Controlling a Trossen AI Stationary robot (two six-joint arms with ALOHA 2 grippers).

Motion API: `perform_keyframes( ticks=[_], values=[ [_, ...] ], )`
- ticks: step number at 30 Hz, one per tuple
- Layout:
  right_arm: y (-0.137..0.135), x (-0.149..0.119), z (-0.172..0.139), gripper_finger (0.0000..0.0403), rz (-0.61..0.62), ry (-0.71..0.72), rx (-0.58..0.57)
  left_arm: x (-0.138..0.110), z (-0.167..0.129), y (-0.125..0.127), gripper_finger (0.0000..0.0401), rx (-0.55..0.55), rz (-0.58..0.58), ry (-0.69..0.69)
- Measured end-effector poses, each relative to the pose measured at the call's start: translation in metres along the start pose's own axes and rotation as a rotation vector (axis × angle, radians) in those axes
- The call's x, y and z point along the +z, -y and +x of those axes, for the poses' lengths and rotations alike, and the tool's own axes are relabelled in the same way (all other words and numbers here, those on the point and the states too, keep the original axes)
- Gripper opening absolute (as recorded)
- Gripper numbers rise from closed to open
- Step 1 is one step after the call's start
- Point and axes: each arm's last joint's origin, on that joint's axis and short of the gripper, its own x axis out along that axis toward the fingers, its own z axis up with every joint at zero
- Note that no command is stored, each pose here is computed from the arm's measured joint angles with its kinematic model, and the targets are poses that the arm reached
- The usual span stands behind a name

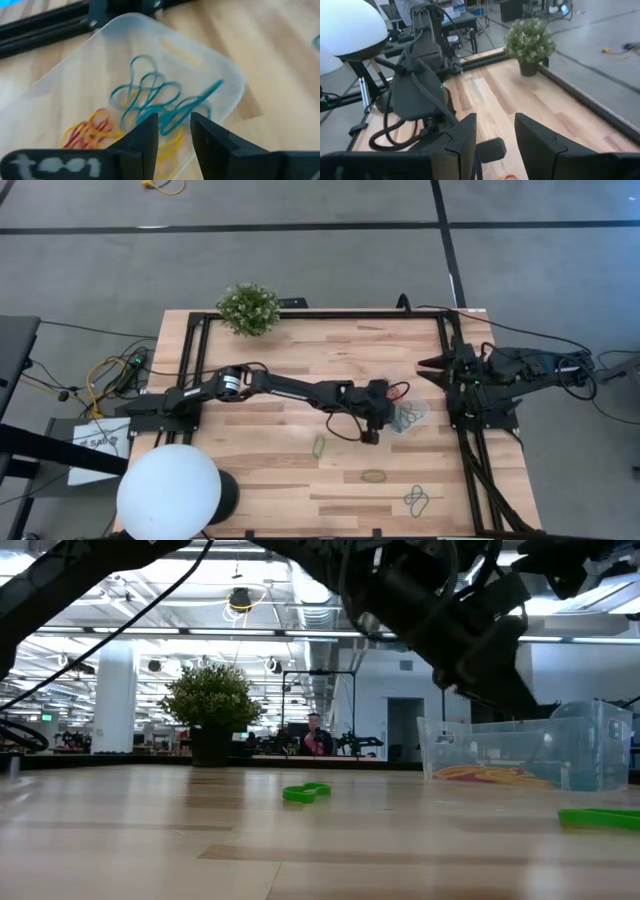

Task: Pick and place items into bin
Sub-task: Put the blue rubber band into the transparent bin

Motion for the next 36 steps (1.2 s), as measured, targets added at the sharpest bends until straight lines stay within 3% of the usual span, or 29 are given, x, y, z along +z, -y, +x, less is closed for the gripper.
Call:
perform_keyframes(
  ticks=[3,7,12,15,18,24,31,36],
  values=[
    [0.000,0.000,0.000,0.0129,-0.017,0.003,-0.001,0.016,-0.009,-0.004,0.0105,0.024,-0.009,0.002],
    [0.000,0.002,0.000,0.0129,-0.012,0.019,-0.005,0.031,-0.019,-0.001,0.0105,-0.030,-0.002,0.017],
    [0.001,0.002,0.000,0.0129,-0.015,0.020,-0.024,0.050,-0.042,0.003,0.0105,-0.067,-0.015,-0.094],
    [0.000,0.001,0.000,0.0129,-0.017,0.015,-0.007,0.056,-0.074,0.003,0.0105,-0.070,0.002,-0.206],
    [-0.003,0.002,0.003,0.0129,-0.082,0.005,0.033,0.061,-0.117,-0.002,0.0105,0.004,0.009,-0.298],
    [-0.016,0.008,0.017,0.0129,-0.183,0.007,0.211,0.080,-0.219,-0.014,0.0105,0.172,-0.162,-0.355],
    [-0.039,-0.024,0.053,0.0129,-0.264,-0.379,0.345,0.084,-0.296,-0.009,0.0105,0.356,-0.261,-0.354],
    [-0.074,-0.048,0.064,0.0129,-0.229,-0.634,0.620,0.083,-0.307,0.012,0.0105,0.478,-0.238,-0.350]
  ],
)
